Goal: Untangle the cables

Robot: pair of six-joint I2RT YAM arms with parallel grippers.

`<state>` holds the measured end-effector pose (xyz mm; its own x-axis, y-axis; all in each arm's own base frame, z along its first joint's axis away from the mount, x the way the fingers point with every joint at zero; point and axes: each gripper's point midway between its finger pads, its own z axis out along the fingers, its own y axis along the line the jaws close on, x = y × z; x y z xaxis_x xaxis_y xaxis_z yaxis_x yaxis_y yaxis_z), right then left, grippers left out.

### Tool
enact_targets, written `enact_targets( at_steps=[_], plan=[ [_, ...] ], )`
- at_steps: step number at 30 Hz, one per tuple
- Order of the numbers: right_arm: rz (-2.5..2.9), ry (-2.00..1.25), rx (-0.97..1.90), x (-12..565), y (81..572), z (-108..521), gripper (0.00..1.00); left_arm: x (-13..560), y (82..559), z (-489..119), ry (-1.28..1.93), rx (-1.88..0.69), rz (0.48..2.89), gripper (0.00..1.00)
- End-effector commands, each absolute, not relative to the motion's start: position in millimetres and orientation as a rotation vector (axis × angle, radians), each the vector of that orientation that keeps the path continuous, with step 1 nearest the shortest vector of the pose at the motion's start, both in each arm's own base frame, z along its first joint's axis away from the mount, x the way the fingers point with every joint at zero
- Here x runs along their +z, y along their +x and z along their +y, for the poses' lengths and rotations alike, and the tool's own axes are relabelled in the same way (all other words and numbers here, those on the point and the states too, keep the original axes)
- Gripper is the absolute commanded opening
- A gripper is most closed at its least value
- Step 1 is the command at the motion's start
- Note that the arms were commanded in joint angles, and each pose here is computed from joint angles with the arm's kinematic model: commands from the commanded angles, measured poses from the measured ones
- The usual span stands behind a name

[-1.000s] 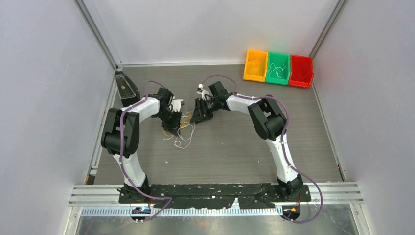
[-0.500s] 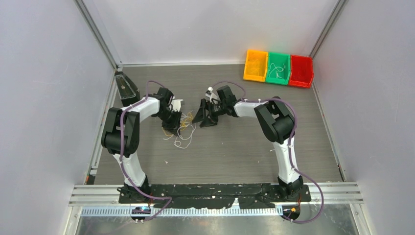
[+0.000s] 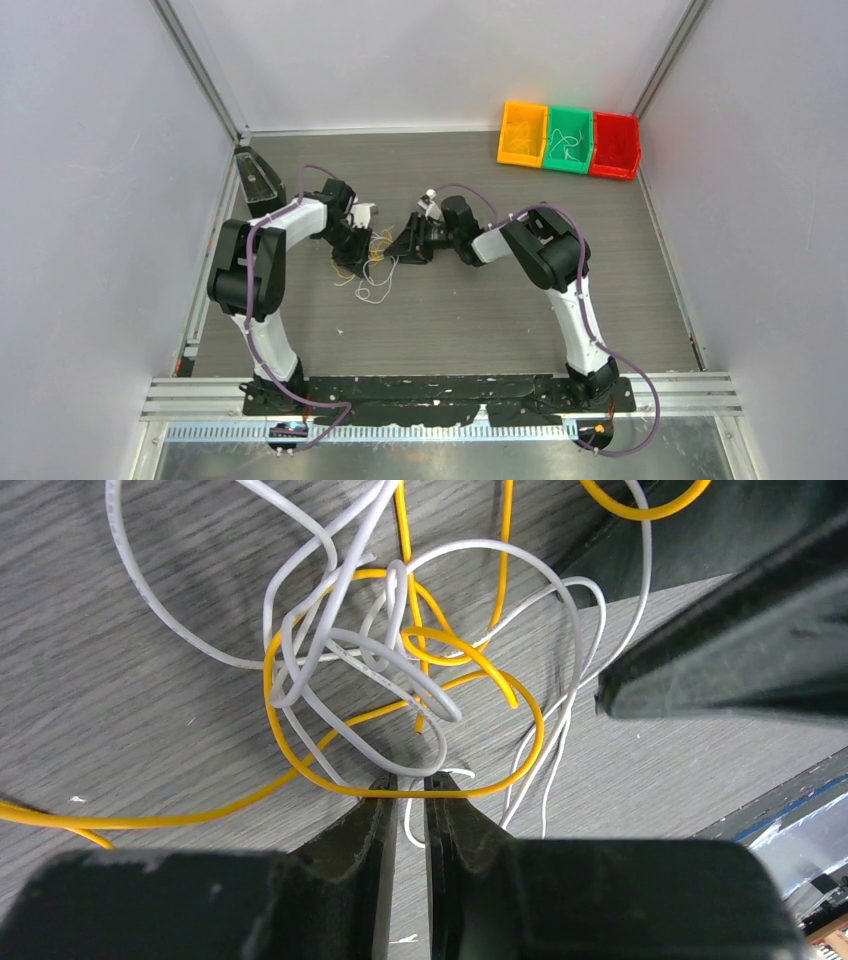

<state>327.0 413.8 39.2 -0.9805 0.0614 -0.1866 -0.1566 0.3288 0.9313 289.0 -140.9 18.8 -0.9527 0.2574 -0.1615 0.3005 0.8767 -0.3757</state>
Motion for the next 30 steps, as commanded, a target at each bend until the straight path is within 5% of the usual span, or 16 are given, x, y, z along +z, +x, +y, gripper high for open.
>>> enact_targets(
  at_steps=[1, 10, 14, 21, 23, 26, 30],
  plan=[
    [2.302, 0.055, 1.79, 37.6, 331.5, 413.4, 0.43, 14.0, 290.4, -144.5, 0.457, -0.623, 2.942, 0.17],
    [2.269, 0.115, 1.662, 50.0, 355.6, 377.3, 0.23, 13.5, 290.5, -143.8, 0.455, -0.616, 2.941, 0.18],
    [2.263, 0.137, 1.588, 46.7, 373.0, 361.1, 0.07, 13.3, 290.7, -143.7, 0.455, -0.615, 2.942, 0.18],
    [2.25, 0.115, 1.589, 55.7, 386.0, 361.9, 0.05, 13.2, 290.2, -144.9, 0.463, -0.616, 2.945, 0.22],
    [2.302, 0.096, 1.598, 51.4, 380.9, 367.2, 0.11, 12.8, 290.4, -144.8, 0.463, -0.612, 2.948, 0.22],
    [2.386, 0.121, 1.572, 38.2, 362.8, 365.4, 0.45, 12.4, 290.0, -144.9, 0.466, -0.61, 2.951, 0.22],
    [2.473, 0.109, 1.508, 22.4, 335.3, 363.8, 0.5, 12.7, 290.0, -145.1, 0.468, -0.611, 2.947, 0.22]
  ],
)
